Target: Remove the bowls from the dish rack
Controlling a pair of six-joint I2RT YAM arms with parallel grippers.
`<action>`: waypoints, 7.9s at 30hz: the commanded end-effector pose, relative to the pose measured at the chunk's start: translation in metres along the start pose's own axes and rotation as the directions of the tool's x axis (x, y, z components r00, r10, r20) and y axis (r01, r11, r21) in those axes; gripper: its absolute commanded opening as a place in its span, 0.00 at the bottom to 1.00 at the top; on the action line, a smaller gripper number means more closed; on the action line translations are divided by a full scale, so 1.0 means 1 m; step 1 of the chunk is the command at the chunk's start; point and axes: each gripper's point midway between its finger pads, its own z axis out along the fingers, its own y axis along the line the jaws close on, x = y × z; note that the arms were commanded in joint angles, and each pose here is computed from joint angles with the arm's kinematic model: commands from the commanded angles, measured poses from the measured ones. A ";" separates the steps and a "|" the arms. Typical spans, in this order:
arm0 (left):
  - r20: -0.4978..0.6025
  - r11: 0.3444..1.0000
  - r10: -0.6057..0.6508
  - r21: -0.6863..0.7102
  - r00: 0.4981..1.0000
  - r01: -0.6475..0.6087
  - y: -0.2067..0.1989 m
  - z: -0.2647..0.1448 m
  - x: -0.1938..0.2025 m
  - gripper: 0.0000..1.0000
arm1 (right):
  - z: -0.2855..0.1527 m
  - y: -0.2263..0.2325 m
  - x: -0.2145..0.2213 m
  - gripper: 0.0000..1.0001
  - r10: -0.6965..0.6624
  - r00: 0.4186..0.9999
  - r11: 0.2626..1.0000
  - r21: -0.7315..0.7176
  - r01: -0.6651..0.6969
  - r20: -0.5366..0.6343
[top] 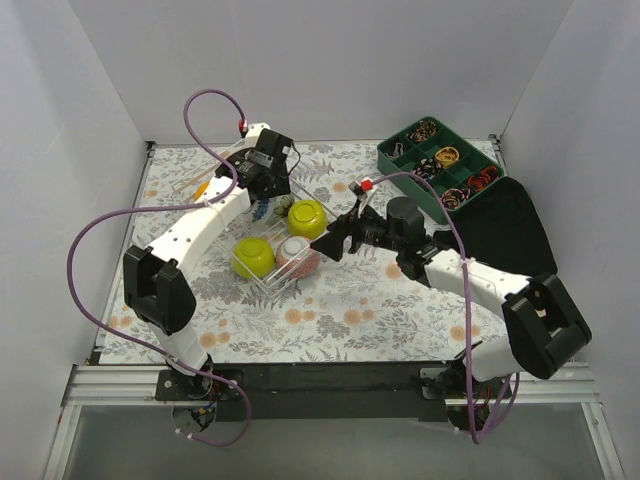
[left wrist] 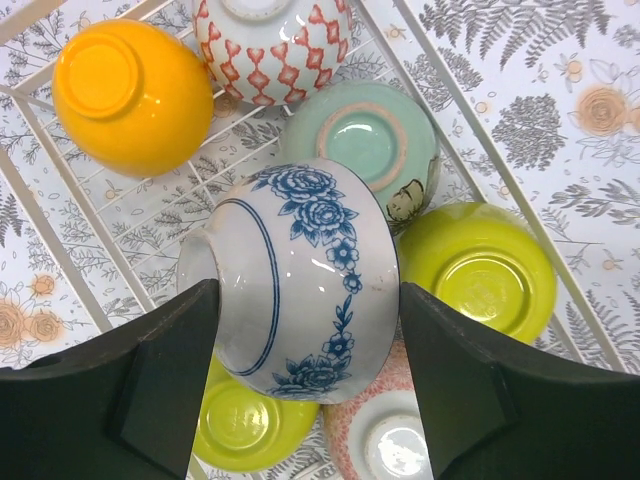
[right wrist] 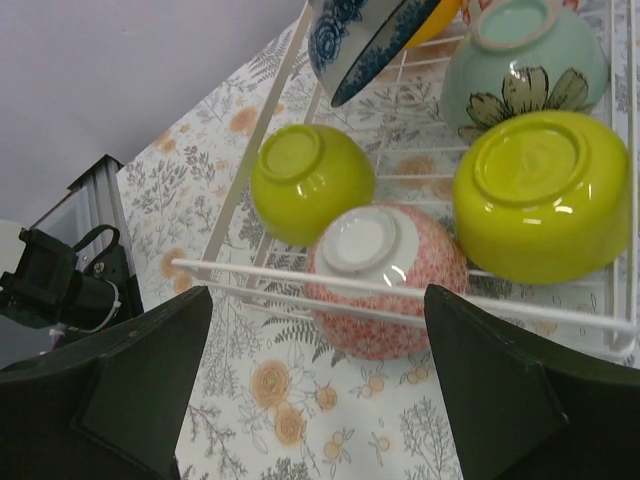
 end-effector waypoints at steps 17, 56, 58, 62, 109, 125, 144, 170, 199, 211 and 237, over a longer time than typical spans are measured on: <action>0.047 0.957 -0.240 0.181 0.970 0.228 -0.015 -0.055 -0.044 0.05 | 0.114 0.024 -0.077 0.88 -0.023 0.967 0.946 -0.308 0.103 0.253; 0.217 0.921 -0.260 0.347 0.941 0.175 0.095 -0.180 0.003 0.98 | -0.025 -0.006 -0.053 0.01 -0.211 0.942 0.927 0.253 0.277 -0.260; 0.204 0.915 -0.268 0.359 0.942 0.183 0.101 -0.184 0.015 0.98 | -0.053 -0.025 -0.036 0.01 -0.169 0.916 0.876 0.370 0.308 -0.363; 0.142 0.913 -0.261 0.359 0.955 0.196 0.105 -0.179 0.045 0.98 | -0.096 -0.050 -0.021 0.01 -0.136 0.858 0.780 0.481 0.401 -0.495; -0.022 0.934 -0.189 0.305 0.982 0.186 0.110 -0.162 0.101 0.98 | -0.116 -0.178 0.056 0.66 0.080 0.481 0.605 0.426 0.673 -0.873; -0.087 0.935 -0.131 0.319 0.988 0.152 0.073 -0.137 0.089 0.98 | -0.150 -0.076 -0.050 0.89 -0.103 0.862 0.650 0.622 0.436 -0.496; -0.322 0.954 -0.241 0.095 0.916 0.285 0.015 -0.060 0.098 0.93 | -0.173 -0.028 -0.028 0.89 -0.279 0.944 0.766 0.552 0.330 -0.178; -0.233 0.992 -0.121 -0.062 0.965 0.109 0.046 0.059 0.071 0.94 | -0.178 -0.050 -0.018 0.89 -0.252 0.943 0.707 0.625 0.332 -0.217; -0.112 0.941 0.194 -0.258 0.975 -0.217 0.065 0.042 0.034 0.98 | -0.181 -0.051 0.000 0.88 -0.248 0.935 0.715 0.603 0.354 -0.255; -0.169 0.901 0.210 -0.350 0.963 -0.258 0.064 0.072 0.060 0.98 | -0.181 -0.053 0.002 0.88 -0.269 0.921 0.710 0.588 0.387 -0.281; -0.323 0.737 0.327 -0.501 0.888 -0.453 0.087 0.095 0.126 0.97 | -0.177 -0.057 0.014 0.88 -0.275 0.907 0.714 0.564 0.415 -0.319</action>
